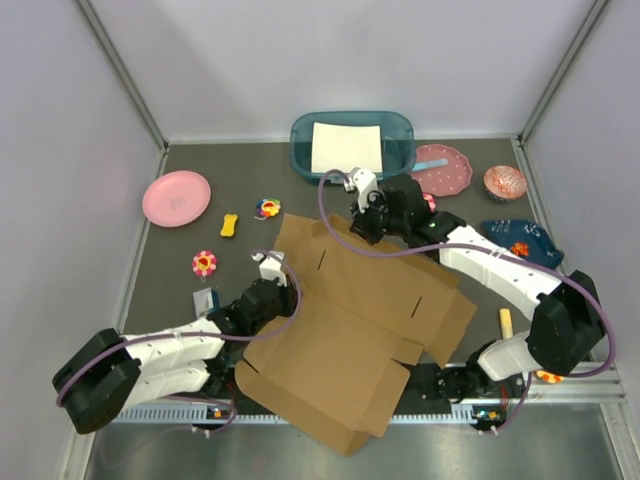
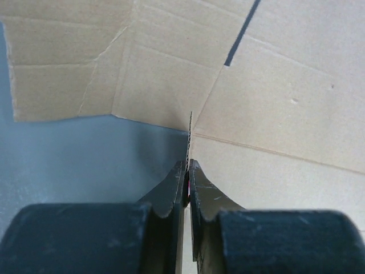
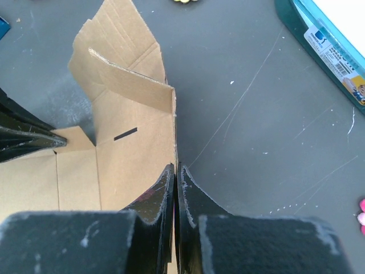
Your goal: Fold the paper box
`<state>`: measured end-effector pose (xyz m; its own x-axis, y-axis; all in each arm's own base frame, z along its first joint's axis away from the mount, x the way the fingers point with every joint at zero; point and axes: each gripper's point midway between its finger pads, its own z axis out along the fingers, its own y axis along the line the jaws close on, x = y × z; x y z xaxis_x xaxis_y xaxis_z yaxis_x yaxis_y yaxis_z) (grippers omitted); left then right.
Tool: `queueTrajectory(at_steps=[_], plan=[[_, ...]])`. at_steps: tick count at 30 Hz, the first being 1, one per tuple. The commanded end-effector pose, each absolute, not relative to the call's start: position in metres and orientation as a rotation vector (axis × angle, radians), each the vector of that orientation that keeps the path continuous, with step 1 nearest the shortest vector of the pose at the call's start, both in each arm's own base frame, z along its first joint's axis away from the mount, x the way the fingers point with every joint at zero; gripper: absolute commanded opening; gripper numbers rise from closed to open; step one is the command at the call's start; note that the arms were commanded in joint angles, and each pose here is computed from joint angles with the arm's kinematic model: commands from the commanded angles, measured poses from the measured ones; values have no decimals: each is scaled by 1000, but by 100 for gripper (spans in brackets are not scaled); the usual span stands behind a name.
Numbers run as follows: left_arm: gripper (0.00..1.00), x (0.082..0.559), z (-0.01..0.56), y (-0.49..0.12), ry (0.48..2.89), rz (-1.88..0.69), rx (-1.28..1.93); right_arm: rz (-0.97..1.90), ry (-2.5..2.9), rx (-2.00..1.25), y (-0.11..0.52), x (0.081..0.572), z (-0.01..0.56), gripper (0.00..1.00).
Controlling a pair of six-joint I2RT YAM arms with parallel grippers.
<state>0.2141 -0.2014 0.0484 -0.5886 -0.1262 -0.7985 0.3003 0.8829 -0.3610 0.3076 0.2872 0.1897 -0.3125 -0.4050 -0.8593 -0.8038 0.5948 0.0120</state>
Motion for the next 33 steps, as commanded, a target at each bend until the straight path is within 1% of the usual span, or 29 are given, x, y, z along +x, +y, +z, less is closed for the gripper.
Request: queueTrajectory(at_steps=[1, 4, 5, 7, 8, 11, 12, 13, 14, 15, 21, 22, 25, 26, 28, 30, 33], plan=[[10, 222, 77, -216, 1970, -627, 201, 550, 1860, -975, 294, 303, 214, 0], [13, 219, 82, -227, 1932, -602, 290, 536, 1868, -979, 293, 302, 211, 0], [17, 214, 81, -234, 1932, -603, 334, 527, 1869, -978, 292, 302, 212, 0], [22, 212, 86, -244, 1909, -599, 395, 511, 1874, -989, 292, 301, 209, 0], [28, 207, 85, -251, 1909, -605, 432, 481, 1873, -1000, 291, 300, 206, 0], [39, 207, 89, -261, 1912, -602, 459, 417, 1861, -1004, 286, 304, 207, 0], [51, 209, 90, -261, 1920, -603, 440, 405, 1853, -1005, 285, 305, 208, 0], [56, 214, 102, -263, 1900, -598, 410, 391, 1846, -1003, 283, 307, 211, 0], [67, 217, 109, -263, 1891, -593, 394, 361, 1825, -1002, 281, 310, 216, 0], [99, 219, 118, -264, 1894, -589, 376, 345, 1807, -1003, 279, 312, 221, 0], [99, 222, 186, -257, 1759, -639, 315, 190, 1672, -1029, 270, 330, 256, 0], [99, 222, 202, -250, 1720, -652, 277, 176, 1653, -1032, 270, 331, 262, 0], [99, 227, 217, -227, 1683, -614, 144, 91, 1556, -1053, 267, 334, 281, 0], [99, 227, 227, -218, 1650, -620, 103, 38, 1524, -1079, 267, 333, 280, 0], [99, 231, 230, -195, 1618, -573, -3, -4, 1455, -1085, 270, 331, 289, 0], [99, 235, 226, -176, 1601, -512, -88, -78, 1403, -1135, 271, 324, 285, 0], [99, 240, 223, -160, 1571, -489, -180, -147, 1337, -1179, 278, 314, 284, 0]])
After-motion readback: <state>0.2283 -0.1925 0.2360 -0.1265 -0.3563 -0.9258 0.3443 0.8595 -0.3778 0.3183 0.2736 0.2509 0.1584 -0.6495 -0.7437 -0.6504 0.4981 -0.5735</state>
